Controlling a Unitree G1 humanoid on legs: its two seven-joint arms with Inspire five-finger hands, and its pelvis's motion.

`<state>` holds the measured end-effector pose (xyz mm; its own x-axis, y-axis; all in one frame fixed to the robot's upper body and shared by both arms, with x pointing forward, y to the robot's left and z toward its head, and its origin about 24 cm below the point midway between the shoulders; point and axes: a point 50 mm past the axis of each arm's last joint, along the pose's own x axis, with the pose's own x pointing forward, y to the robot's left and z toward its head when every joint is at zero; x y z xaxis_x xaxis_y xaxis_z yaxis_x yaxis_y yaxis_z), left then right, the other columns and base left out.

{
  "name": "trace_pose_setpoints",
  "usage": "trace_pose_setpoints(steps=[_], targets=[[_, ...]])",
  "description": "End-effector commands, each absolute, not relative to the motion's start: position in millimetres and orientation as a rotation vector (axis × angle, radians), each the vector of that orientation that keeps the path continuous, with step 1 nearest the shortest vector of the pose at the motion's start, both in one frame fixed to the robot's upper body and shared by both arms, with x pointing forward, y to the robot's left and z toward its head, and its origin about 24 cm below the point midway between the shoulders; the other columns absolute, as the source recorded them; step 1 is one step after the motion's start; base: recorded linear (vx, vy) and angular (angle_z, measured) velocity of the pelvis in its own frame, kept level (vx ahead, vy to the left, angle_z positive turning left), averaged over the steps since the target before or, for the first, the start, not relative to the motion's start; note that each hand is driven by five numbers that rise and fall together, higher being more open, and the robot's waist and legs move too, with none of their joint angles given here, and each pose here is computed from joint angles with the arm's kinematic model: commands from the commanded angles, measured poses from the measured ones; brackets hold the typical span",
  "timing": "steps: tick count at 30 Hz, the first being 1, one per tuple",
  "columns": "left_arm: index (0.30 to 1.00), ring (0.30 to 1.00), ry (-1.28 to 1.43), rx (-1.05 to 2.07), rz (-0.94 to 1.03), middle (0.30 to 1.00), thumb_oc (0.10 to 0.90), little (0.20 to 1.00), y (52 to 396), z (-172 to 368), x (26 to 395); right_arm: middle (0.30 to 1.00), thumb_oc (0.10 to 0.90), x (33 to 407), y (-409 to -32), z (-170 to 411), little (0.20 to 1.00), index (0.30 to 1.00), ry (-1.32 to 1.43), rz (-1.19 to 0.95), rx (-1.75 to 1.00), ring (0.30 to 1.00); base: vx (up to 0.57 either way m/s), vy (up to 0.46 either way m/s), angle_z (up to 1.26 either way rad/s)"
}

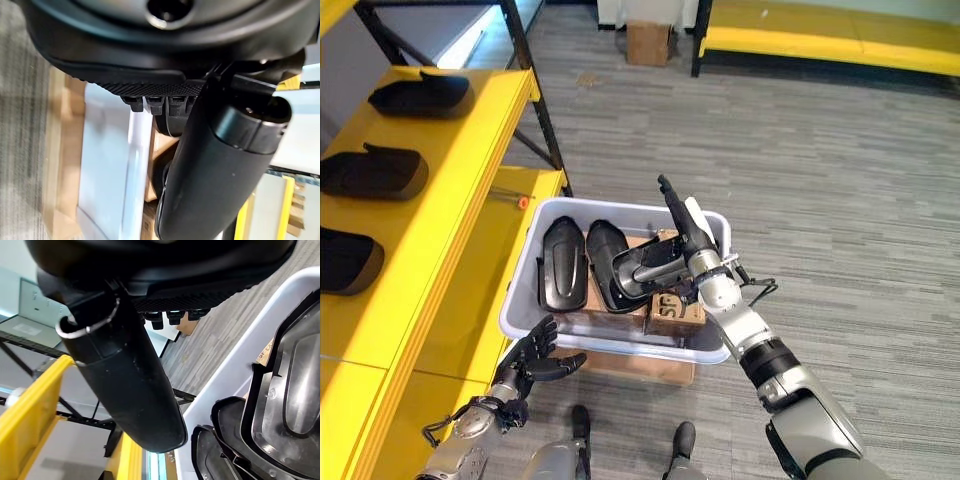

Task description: Move parts from the plastic box to the shelf.

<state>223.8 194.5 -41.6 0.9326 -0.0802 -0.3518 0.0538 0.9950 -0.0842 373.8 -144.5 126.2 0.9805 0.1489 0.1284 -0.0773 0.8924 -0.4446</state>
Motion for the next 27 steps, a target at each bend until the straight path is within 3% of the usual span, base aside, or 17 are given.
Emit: trace_pose_setpoints(steps=[1,11,27], targets=[[1.000,1.000,0.132,-0.067,-0.145,1.000,0.900,1.000,187.0,8.4,256.0,1.000,0.900,386.3,-130.5,213.0,1.000,1.000,-0.445,0.067,-0.368,1.000,0.00,0.000,0.00],[1.000,1.000,0.110,-0.039,-0.157,1.000,0.900,1.000,181.5,17.9,265.1,1.000,0.900,409.9,-131.8,245.8,1.000,1.000,-0.402,-0.138,-0.139,1.000,0.00,0.051,0.09],[1.000,1.000,0.059,-0.009,-0.142,1.000,0.900,1.000,170.1,30.9,279.7,1.000,0.900,414.7,-126.5,242.9,1.000,1.000,-0.336,-0.366,0.047,1.000,-0.01,0.028,0.06]])
